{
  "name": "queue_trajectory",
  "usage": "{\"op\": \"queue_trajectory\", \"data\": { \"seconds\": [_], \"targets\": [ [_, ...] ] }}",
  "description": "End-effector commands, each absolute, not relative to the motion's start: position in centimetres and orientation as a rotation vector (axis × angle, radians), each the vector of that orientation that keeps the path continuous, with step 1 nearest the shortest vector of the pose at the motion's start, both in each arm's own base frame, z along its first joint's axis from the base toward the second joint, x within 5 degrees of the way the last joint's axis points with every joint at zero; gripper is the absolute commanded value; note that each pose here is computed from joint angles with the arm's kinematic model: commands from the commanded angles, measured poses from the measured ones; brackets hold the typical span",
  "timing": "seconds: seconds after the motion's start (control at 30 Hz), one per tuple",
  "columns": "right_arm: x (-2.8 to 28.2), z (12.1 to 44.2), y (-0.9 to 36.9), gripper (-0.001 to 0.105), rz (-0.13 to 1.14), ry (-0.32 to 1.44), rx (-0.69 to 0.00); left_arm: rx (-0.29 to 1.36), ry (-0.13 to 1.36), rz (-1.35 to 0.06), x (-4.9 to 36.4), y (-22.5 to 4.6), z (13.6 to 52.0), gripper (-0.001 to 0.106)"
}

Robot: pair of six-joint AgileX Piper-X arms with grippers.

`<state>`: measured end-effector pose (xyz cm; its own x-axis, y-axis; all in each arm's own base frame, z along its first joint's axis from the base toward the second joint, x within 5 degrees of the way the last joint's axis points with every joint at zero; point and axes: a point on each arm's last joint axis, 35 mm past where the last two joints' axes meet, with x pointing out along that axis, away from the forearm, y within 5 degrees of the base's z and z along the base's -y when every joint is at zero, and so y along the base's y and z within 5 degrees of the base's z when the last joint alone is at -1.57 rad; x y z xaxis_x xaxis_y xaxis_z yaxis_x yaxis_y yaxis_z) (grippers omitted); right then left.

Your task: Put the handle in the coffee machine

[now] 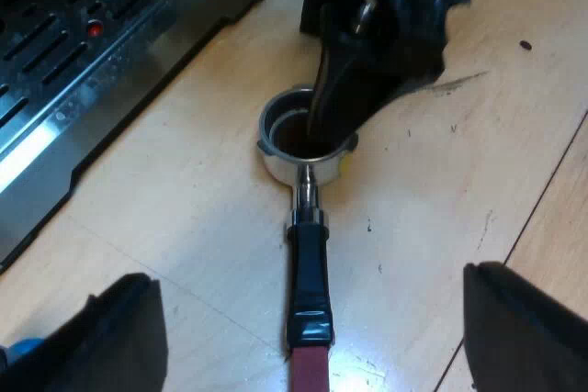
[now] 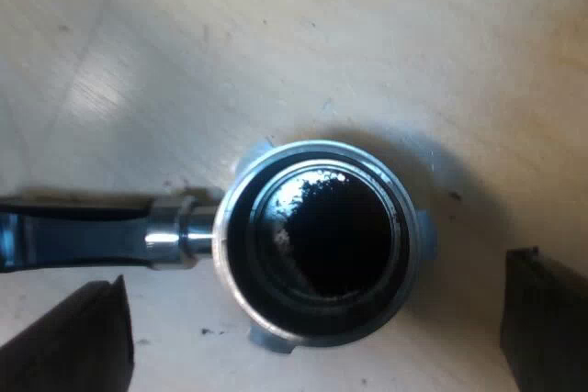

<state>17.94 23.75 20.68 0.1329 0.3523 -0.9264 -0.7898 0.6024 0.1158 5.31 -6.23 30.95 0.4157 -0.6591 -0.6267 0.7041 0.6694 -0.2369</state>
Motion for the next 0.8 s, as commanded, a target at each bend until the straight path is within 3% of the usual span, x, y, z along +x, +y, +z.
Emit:
{"op": "queue_trajectory", "data": {
  "seconds": [0.03,0.4,0.8],
  "targets": [
    [18.2,19.9,24.1,0.079,0.892,1.177,-0.459,0.052,0.745,-0.866,5.3,-6.3,31.1,0.068],
    [18.9,18.1,24.9,0.079,0.894,1.178,-0.458,0.052,0.745,-0.866,5.3,-6.3,31.1,0.068],
    [19.2,16.1,25.3,0.079,0.895,1.223,-0.503,0.052,0.745,-0.866,5.3,-6.3,31.1,0.068]
  ]
}}
